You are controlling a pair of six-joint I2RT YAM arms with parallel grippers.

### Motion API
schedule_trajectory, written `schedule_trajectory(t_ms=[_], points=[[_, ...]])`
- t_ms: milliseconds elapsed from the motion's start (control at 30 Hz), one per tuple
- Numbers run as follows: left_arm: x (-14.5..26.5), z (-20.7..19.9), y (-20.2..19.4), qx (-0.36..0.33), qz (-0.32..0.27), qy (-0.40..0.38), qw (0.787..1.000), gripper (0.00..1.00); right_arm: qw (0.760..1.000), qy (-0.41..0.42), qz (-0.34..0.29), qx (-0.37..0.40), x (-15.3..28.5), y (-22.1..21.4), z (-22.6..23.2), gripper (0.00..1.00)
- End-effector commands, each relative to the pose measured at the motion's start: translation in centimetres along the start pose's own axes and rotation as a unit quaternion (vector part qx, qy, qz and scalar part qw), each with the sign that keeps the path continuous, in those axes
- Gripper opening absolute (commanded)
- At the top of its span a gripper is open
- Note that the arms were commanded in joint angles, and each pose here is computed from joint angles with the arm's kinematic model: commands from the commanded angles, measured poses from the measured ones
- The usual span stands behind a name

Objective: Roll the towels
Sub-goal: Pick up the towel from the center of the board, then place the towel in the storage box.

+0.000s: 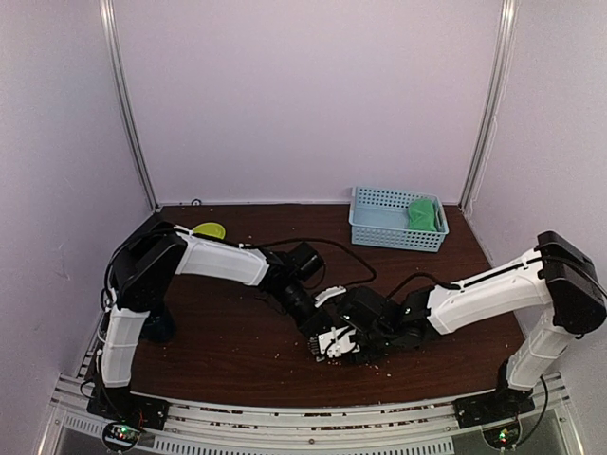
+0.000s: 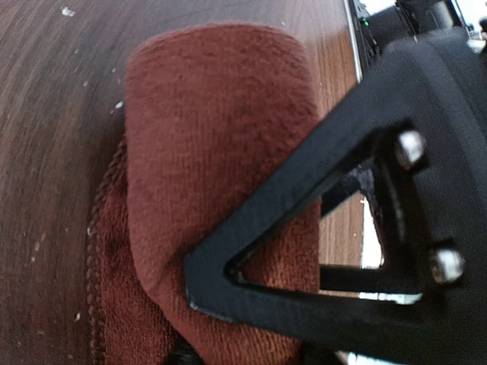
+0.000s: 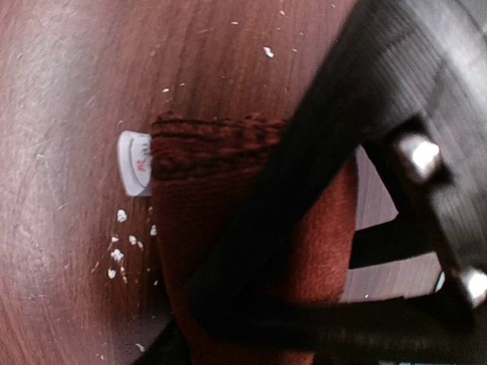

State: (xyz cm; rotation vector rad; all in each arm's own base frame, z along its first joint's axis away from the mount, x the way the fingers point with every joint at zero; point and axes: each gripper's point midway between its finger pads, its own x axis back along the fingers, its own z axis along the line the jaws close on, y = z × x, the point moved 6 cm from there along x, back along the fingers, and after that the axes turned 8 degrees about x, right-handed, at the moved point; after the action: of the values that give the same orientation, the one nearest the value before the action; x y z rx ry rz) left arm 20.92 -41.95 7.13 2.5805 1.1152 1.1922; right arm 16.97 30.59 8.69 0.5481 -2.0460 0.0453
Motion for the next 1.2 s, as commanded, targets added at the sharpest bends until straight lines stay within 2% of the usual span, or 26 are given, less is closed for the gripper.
schedule_trajectory(t_ms=[0, 67, 133, 200, 300, 367, 433, 567, 833, 1000, 1167], points=[[-0.1, 1.8, -2.5, 0.032, 0.036, 0.037, 0.998, 0.45, 0.998, 0.056, 0.023, -0.017, -1.7, -0.6, 1.8, 0.39], [1.2, 1.7, -2.4, 0.031, 0.016, 0.070, 0.997, 0.55, 0.996, 0.077, 0.032, -0.030, -2.6, -0.7, 1.7, 0.30], [3.1, 2.2, -3.3, 0.055, -0.003, 0.101, 0.993, 0.60, 0.993, 0.099, 0.043, -0.041, -3.4, -1.1, 1.8, 0.23], [6.5, 3.0, -3.7, 0.087, -0.051, 0.133, 0.986, 0.61, 0.992, 0.109, 0.043, -0.055, -3.5, -1.3, 1.6, 0.18], [12.3, 4.1, -4.3, 0.128, -0.153, 0.227, 0.953, 0.62, 0.987, 0.129, 0.034, -0.085, -2.8, -1.4, 0.9, 0.12], [15.0, 3.3, -4.1, 0.114, -0.208, 0.269, 0.934, 0.64, 0.984, 0.134, 0.019, -0.113, -2.1, -1.2, -0.3, 0.09], [16.4, 2.6, -3.5, 0.098, -0.237, 0.289, 0.922, 0.65, 0.981, 0.132, 0.009, -0.142, -1.3, -1.2, -1.9, 0.07], [17.4, 3.2, -2.1, 0.101, -0.259, 0.318, 0.907, 0.64, 0.973, 0.118, -0.015, -0.197, 0.3, -1.5, -6.1, 0.03], [18.6, 6.3, 2.6, 0.115, -0.285, 0.379, 0.873, 0.61, 0.959, 0.069, -0.024, -0.274, 2.7, -4.5, -13.0, 0.00], [18.2, 9.4, 6.1, 0.146, -0.302, 0.391, 0.857, 0.60, 0.941, -0.015, -0.020, -0.337, 5.2, -7.8, -18.6, 0.00], [17.8, 11.9, 10.0, 0.150, -0.339, 0.397, 0.840, 0.58, 0.903, -0.134, -0.021, -0.408, 8.8, -12.7, -25.0, 0.00]])
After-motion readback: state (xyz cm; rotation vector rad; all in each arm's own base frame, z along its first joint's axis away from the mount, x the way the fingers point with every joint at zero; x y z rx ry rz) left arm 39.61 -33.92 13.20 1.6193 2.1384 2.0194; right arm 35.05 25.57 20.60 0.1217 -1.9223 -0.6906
